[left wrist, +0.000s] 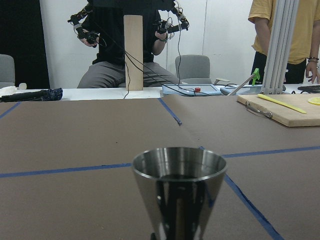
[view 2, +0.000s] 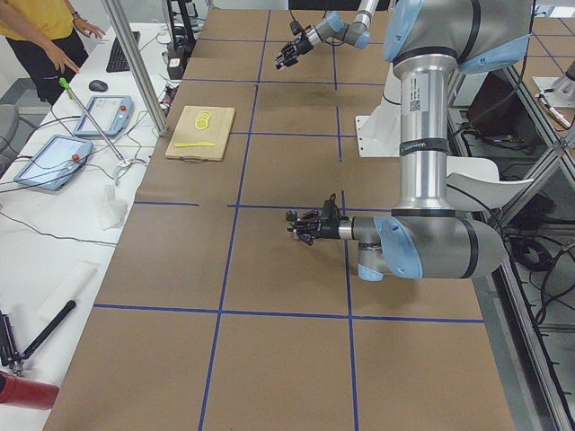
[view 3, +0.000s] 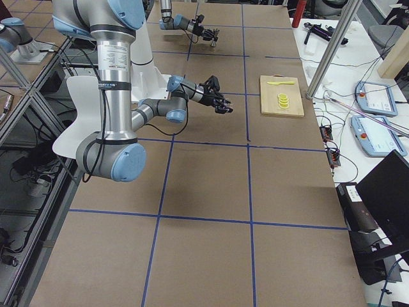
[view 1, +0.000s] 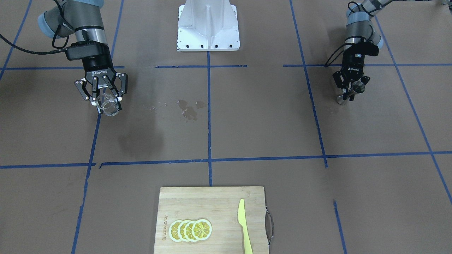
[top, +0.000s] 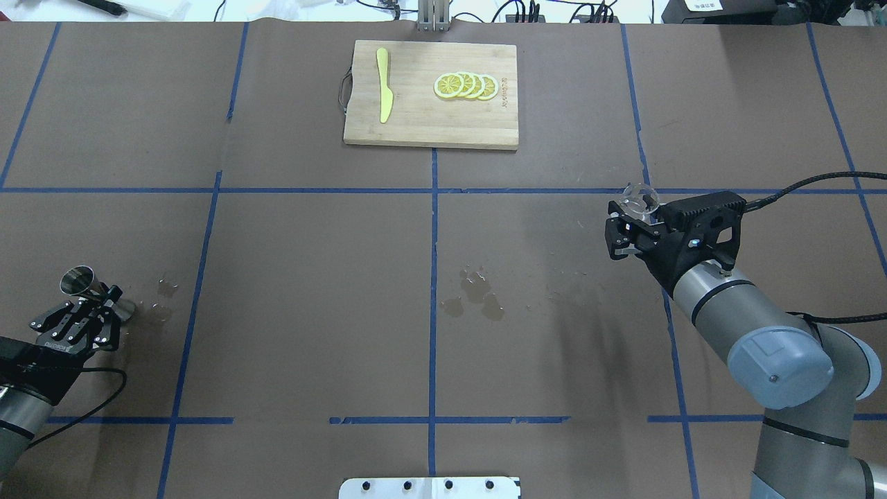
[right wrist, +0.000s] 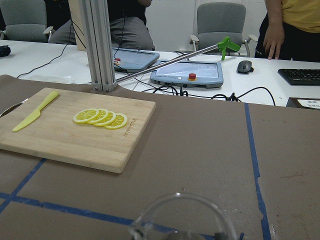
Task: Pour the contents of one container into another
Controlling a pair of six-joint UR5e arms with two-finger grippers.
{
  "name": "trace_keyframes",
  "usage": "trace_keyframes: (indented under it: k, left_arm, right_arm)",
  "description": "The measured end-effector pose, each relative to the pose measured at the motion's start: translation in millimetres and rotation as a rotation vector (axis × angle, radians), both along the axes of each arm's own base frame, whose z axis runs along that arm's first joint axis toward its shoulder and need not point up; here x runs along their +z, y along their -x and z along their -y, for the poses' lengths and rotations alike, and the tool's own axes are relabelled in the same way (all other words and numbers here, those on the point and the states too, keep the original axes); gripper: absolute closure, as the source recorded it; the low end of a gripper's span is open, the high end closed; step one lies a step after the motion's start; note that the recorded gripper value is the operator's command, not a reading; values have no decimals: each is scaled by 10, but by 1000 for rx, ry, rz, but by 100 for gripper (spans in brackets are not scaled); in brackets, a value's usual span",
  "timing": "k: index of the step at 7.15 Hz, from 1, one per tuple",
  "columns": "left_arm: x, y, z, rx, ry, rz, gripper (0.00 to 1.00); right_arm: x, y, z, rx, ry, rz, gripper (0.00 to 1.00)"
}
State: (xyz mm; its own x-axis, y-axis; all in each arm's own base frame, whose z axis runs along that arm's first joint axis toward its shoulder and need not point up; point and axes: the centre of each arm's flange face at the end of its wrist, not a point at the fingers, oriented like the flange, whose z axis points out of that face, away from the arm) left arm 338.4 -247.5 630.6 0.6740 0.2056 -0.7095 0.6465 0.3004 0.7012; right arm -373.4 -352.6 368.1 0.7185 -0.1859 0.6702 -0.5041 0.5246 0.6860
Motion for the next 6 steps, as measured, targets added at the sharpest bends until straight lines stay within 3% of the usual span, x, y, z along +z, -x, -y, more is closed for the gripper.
trace_keyframes:
  k: [4, 6]
  left_arm:
    - [17, 10, -14, 3, 0, 9, 53]
    - [19, 6, -21, 7, -1, 10, 11]
  right_arm:
    - [-76, -45, -14, 1, -6, 16, 100]
    - [-91, -50, -18, 1, -7, 19, 100]
